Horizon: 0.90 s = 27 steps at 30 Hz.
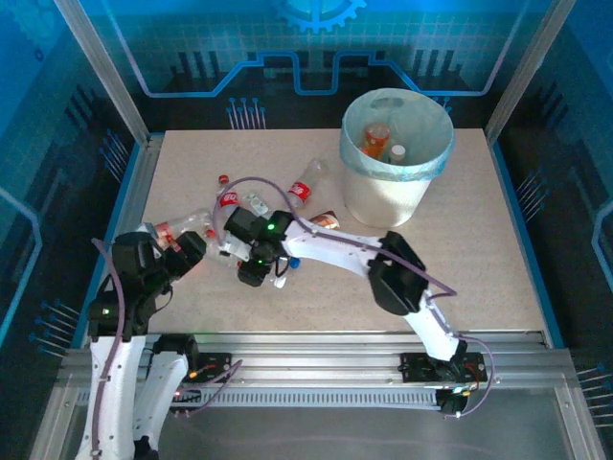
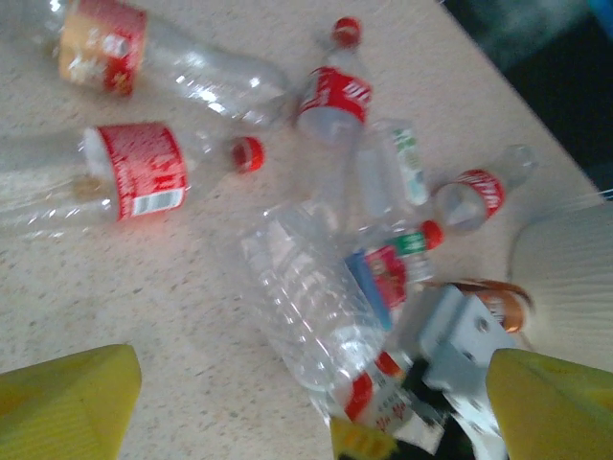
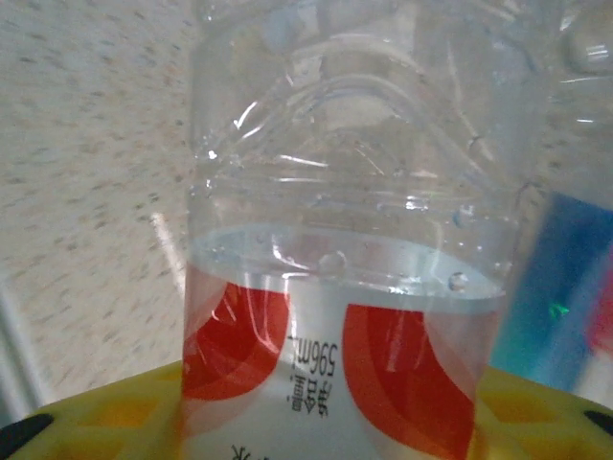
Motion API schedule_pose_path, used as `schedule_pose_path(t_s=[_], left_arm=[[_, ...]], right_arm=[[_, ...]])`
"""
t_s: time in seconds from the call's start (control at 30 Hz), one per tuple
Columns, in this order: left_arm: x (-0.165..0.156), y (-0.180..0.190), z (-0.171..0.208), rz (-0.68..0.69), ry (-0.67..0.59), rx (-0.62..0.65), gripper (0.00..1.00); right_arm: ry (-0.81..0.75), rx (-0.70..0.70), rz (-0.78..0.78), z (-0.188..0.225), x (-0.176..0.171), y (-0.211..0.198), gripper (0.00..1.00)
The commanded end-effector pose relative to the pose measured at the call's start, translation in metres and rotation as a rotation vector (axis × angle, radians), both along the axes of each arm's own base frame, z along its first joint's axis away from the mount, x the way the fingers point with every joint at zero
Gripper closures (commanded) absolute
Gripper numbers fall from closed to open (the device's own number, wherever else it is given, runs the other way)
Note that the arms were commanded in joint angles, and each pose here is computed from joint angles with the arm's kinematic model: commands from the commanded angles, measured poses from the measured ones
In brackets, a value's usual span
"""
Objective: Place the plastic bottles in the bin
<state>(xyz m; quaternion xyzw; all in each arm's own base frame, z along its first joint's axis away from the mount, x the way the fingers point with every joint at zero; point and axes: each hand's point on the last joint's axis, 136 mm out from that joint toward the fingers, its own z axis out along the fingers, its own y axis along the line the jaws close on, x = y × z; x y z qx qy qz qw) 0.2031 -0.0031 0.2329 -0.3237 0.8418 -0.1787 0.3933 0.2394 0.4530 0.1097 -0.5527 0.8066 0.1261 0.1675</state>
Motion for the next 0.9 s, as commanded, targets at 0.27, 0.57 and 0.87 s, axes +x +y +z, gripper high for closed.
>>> schedule_pose_path(t_s=[0.27,0.57,0.87], left_arm=[[0.031,-0.064,0.105,-0.302,-0.333,-0.273,0.04],[0.031,-0.095,0.16,-0.495,-0.507,-0.373,0.04],[0.036,-0.103,0.154,-0.507,-0.457,-0.373,0.13]], right_arm=[[-0.08,0.521,-0.087,0.168,-0.002,-0.047,0.47],[-0.11,0.606,-0.012,0.207,-0.016,-0.058,0.47],[-0.116,0.646,0.101,0.219,-0.04,-0.052,0.47]])
